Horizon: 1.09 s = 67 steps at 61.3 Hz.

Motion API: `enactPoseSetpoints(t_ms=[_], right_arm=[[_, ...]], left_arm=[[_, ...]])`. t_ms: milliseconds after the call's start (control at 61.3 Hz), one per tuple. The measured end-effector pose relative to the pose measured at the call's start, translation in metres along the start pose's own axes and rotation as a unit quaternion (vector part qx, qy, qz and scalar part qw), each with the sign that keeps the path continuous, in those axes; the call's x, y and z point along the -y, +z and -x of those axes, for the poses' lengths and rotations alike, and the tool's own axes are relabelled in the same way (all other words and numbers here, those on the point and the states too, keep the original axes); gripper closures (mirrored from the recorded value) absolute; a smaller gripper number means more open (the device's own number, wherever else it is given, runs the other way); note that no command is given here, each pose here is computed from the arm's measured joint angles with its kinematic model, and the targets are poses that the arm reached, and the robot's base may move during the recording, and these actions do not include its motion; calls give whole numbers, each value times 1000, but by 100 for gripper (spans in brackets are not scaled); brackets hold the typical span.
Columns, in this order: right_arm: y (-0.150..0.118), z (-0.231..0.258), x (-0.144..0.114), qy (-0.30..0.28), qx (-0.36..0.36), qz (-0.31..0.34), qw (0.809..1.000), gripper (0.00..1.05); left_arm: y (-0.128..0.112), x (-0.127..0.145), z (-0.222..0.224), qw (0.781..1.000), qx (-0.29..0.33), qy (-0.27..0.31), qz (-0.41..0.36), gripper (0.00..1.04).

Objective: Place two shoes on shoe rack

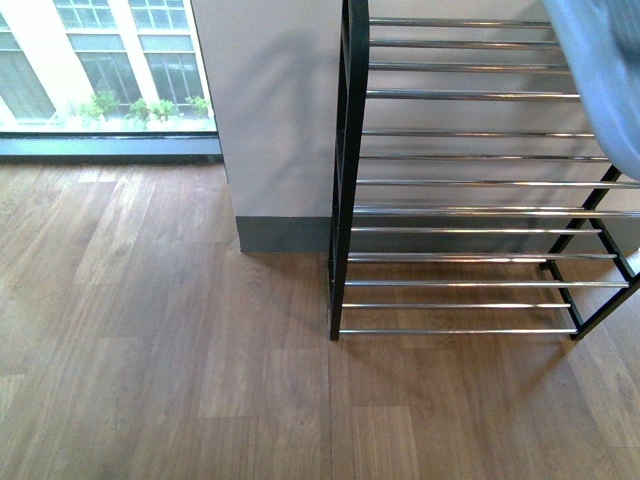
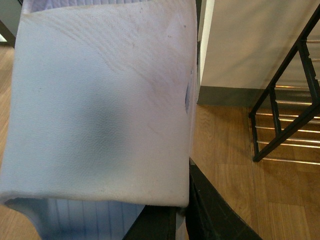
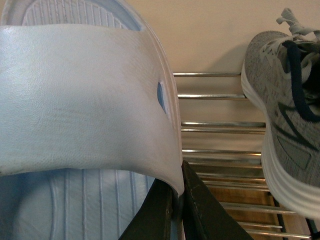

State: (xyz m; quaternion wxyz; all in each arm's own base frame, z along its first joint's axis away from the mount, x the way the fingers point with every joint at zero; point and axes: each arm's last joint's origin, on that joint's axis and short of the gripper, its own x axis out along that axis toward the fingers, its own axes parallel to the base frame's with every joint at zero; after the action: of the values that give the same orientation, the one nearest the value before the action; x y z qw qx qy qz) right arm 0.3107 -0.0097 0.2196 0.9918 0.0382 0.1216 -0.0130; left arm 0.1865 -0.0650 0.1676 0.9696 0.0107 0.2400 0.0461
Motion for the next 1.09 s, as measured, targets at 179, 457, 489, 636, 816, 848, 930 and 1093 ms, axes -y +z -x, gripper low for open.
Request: enactPoseSetpoints(t_ms=[179, 457, 489, 636, 816, 848, 930, 1093], right_arm=[[14, -43, 3, -24, -40, 13, 999, 103], [18, -97, 15, -65, -88, 46, 993, 103], [18, -102, 17, -71, -91, 50, 992, 103], [18, -124, 25, -101, -106, 69, 987, 103], [17, -144, 34, -132, -130, 88, 979, 103], [17, -146, 35, -136, -133, 90, 978, 103], [17, -150, 36, -141, -137, 95, 976, 103], [20, -151, 36, -138, -132, 95, 977, 99]], left_arm=[[0, 0, 0, 1000, 0, 0, 0, 103], [0, 0, 0, 1000, 0, 0, 0, 103], [0, 0, 0, 1000, 0, 0, 0, 103], [0, 0, 0, 1000, 0, 0, 0, 103], [0, 0, 0, 1000, 0, 0, 0, 103], [0, 0, 0, 1000, 0, 0, 0, 103], [0, 0, 0, 1000, 0, 0, 0, 103], [0, 0, 0, 1000, 0, 0, 0, 103]])
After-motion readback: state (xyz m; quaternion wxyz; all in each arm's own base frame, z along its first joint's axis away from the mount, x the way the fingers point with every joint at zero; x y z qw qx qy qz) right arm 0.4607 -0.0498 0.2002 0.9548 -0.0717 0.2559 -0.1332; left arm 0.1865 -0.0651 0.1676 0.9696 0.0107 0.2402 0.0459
